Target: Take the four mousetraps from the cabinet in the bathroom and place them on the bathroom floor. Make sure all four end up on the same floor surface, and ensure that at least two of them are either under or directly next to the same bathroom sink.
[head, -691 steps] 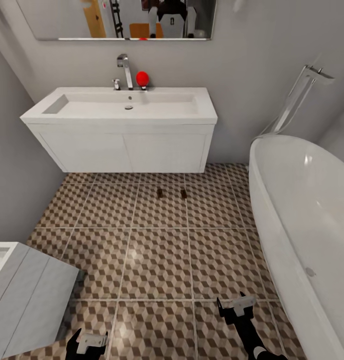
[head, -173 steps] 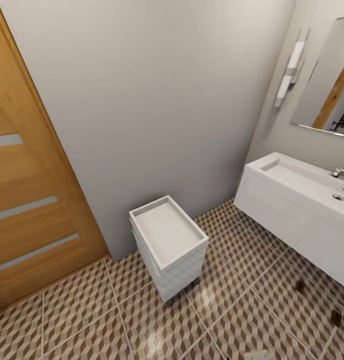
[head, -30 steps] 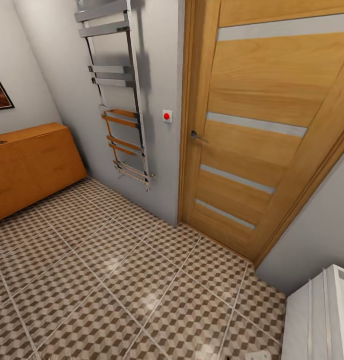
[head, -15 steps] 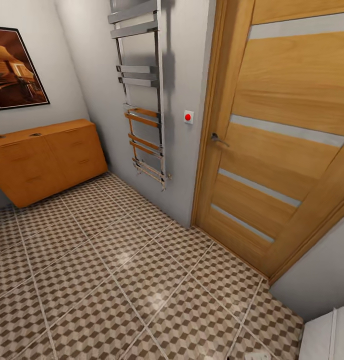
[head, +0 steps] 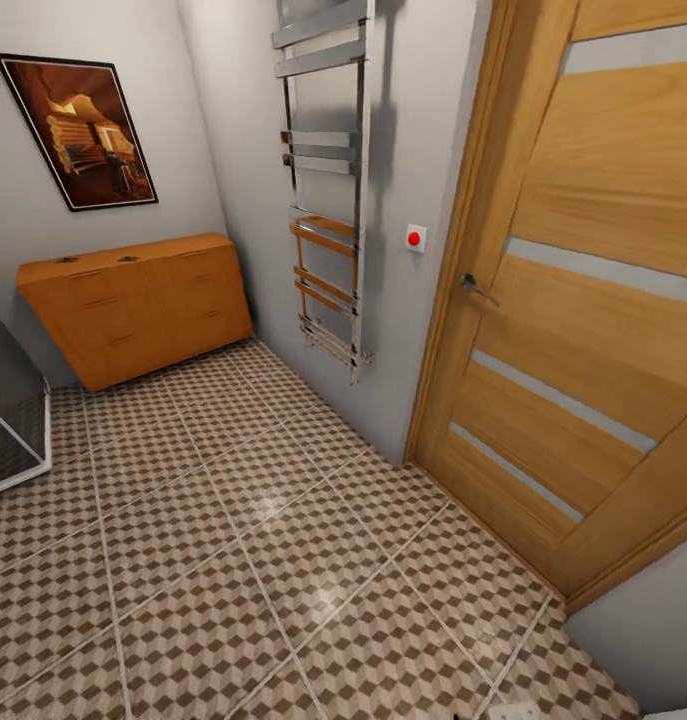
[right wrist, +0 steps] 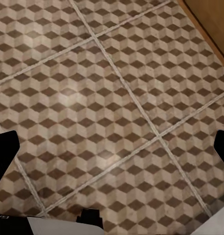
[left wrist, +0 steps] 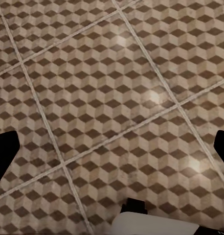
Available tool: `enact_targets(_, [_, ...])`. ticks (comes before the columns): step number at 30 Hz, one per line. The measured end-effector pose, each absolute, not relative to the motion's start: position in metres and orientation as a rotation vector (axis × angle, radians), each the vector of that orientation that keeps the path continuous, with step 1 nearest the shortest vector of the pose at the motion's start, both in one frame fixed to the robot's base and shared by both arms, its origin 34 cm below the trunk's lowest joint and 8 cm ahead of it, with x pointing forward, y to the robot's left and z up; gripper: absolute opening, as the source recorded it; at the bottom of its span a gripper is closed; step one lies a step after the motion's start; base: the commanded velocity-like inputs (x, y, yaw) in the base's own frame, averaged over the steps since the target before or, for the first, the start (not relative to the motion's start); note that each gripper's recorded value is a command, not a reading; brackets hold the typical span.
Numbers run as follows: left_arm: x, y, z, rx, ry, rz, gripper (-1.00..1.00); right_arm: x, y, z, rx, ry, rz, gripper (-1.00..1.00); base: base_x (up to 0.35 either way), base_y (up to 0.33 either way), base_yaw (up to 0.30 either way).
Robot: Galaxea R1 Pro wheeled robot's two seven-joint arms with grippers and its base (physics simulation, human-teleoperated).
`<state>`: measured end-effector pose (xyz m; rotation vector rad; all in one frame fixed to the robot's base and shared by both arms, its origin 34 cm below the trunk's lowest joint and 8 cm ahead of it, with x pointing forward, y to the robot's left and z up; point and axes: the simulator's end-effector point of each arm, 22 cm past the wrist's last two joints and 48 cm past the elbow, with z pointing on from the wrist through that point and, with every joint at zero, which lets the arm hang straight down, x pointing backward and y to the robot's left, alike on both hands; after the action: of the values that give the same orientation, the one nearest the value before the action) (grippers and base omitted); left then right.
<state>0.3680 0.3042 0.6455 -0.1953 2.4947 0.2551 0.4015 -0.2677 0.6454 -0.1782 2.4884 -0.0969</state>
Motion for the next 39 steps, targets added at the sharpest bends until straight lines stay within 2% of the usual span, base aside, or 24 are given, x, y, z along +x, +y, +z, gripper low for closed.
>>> enact_targets(15, [0.3681, 0.3042, 0.6456, -0.195, 2.494, 0.255, 1.0, 0.4011, -0.2677, 0.6453, -0.178, 2.489, -0.097, 1.0, 0.078, -0.125, 0.29])
enact_targets(39, [0.3679, 0.3047, 0.6457, -0.195, 2.494, 0.256, 1.0, 0.4007, -0.2678, 0.6453, -0.178, 2.49, -0.097, 1.0, 0.221, 0.116, 0.29])
